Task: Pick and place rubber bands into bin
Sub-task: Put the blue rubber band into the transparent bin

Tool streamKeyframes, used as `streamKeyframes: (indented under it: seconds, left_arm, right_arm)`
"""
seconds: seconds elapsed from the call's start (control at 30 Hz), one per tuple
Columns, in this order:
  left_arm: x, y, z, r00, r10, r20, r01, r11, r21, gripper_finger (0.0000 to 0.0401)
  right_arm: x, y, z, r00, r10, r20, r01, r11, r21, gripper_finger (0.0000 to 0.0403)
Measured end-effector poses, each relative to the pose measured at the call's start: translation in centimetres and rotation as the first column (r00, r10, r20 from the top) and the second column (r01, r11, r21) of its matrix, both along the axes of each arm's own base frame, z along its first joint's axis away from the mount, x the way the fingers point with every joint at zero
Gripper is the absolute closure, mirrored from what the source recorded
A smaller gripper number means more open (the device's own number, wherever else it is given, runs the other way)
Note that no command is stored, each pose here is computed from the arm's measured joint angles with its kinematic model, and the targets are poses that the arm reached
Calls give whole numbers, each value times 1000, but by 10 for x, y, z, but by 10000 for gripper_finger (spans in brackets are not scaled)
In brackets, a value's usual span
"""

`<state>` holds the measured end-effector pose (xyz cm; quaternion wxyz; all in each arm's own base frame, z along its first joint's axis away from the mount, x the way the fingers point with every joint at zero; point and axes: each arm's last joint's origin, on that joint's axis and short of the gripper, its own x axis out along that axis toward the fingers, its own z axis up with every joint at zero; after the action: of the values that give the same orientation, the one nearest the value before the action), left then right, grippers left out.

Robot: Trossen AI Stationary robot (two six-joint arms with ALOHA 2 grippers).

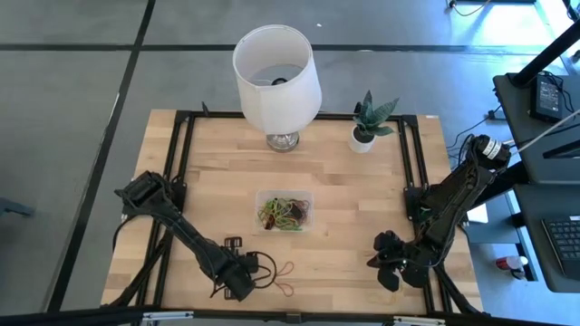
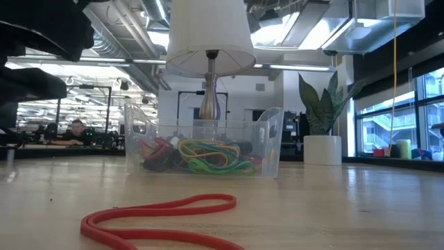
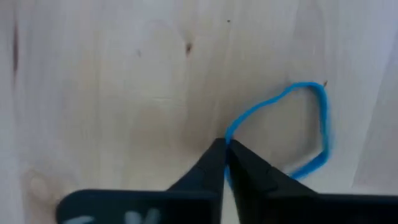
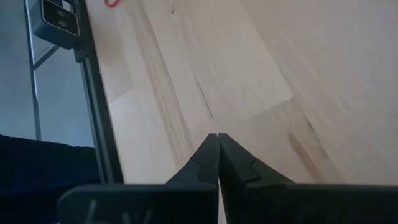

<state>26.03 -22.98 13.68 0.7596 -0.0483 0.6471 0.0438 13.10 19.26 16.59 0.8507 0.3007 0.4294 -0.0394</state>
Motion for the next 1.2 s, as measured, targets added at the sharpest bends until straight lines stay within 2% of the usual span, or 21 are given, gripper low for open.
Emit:
streamKeyframes:
  seconds: [0.17,0.23,0.37,0.5,0.57,0.7,0.83,0.97,1.2]
  left_arm:
    - [1,-1,7,1000,14,9,-14,1000,1,398]
    - [1,1,19,1000,25,-2,-25,1000,11,398]
    - [10,6,59,998,57,40,-58,998,3,399]
    - [19,24,105,985,95,143,-107,991,77,399]
    - [23,36,126,976,77,204,-104,987,126,399]
    - [40,70,148,961,52,272,-108,975,195,399]
    - [58,109,147,969,71,238,-124,969,214,399]
    - [80,142,134,982,43,186,-83,973,216,399]
    - [100,177,107,998,-30,56,20,983,181,395]
  right_arm:
    - [0,0,0,1000,0,3,0,1000,5,402]
    - [0,0,0,1000,0,3,0,1000,5,402]
    - [0,0,0,1000,1,3,-1,1000,4,402]
    - [0,0,0,1000,0,2,0,1000,4,402]
    - [0,0,0,1000,-1,2,1,1000,4,402]
    - [1,0,1,999,-24,32,24,1000,-10,402]
    - [3,-1,2,997,-51,64,52,999,-15,402]
    - [7,-3,2,996,-65,68,66,998,-8,402]
    - [10,-4,3,991,-121,62,119,992,31,402]
